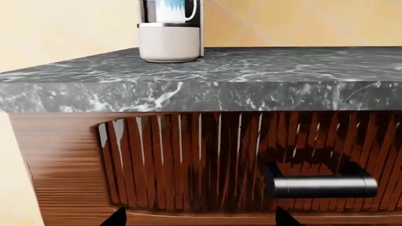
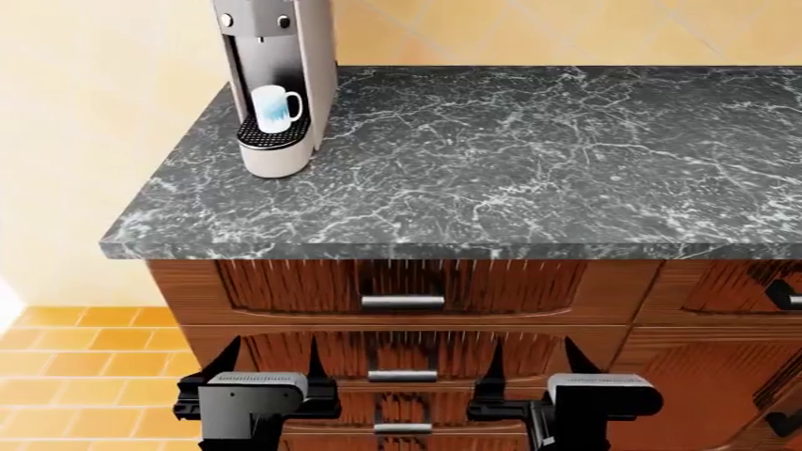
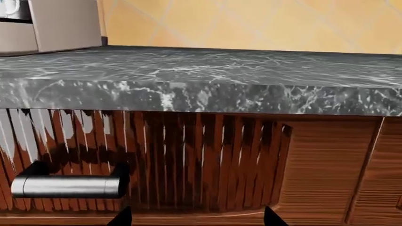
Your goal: Press the button on the coffee machine to serve coffee.
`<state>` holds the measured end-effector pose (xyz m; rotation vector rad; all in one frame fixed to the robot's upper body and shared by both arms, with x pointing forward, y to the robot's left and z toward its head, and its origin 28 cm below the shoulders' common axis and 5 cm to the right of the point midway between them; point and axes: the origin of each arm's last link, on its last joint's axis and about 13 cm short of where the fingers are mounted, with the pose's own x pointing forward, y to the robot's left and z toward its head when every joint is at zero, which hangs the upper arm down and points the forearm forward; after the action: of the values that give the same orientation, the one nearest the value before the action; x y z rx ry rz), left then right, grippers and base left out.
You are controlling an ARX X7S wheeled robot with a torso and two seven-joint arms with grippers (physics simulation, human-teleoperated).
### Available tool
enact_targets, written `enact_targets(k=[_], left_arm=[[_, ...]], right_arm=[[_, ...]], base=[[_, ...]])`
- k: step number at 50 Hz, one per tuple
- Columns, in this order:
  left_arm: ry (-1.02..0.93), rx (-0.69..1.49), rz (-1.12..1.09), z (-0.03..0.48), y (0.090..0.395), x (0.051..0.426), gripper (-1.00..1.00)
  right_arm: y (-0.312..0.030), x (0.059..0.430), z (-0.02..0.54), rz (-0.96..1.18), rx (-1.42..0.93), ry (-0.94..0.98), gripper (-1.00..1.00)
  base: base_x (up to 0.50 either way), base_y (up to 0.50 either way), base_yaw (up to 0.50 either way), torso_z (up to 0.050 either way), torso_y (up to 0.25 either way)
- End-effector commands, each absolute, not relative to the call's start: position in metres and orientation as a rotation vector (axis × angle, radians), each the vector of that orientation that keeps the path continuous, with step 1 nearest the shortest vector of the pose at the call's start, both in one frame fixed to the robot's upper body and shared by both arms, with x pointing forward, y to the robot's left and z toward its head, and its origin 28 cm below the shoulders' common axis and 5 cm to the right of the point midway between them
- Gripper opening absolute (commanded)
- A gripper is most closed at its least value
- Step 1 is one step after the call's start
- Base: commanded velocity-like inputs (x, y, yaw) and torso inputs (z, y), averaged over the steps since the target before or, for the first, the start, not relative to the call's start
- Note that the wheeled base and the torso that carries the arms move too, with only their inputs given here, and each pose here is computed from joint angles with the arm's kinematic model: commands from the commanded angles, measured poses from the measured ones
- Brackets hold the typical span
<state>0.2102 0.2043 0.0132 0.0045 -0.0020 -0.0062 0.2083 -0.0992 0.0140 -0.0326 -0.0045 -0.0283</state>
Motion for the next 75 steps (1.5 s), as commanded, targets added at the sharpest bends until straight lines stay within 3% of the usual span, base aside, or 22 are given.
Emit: enact_targets(k=[1, 36, 60, 75], left_arm=[[-0.002, 0.012, -0.005, 0.0131, 0.2055, 0.2100, 1.00], [0.011, -0.013, -0.006, 0.0146, 0.2093, 0.2087, 1.00], [-0.011, -0.003, 0.001, 0.0155, 0.2106, 0.2080, 1.00], [-0.034, -0.011, -0.024, 0.0182, 0.2063, 0.2068, 1.00]], right_arm=[[-0.0981, 0.2080, 0.0140, -0.022, -0.041, 0.001, 1.00], [-0.0981, 0.2081, 0.0141, -0.033, -0.045, 0.003, 1.00], [-0.0991, 0.2079, 0.0153, -0.042, -0.021, -0.007, 1.00], [-0.0982, 0.2082, 0.0145, -0.036, -0.027, 0.002, 1.00]], base=[[0.00, 0.50, 0.00, 0.000, 0.000], [0.00, 0.49, 0.00, 0.000, 0.000], [0.00, 0.01, 0.00, 0.000, 0.000], [0.00, 0.00, 0.00, 0.049, 0.000]])
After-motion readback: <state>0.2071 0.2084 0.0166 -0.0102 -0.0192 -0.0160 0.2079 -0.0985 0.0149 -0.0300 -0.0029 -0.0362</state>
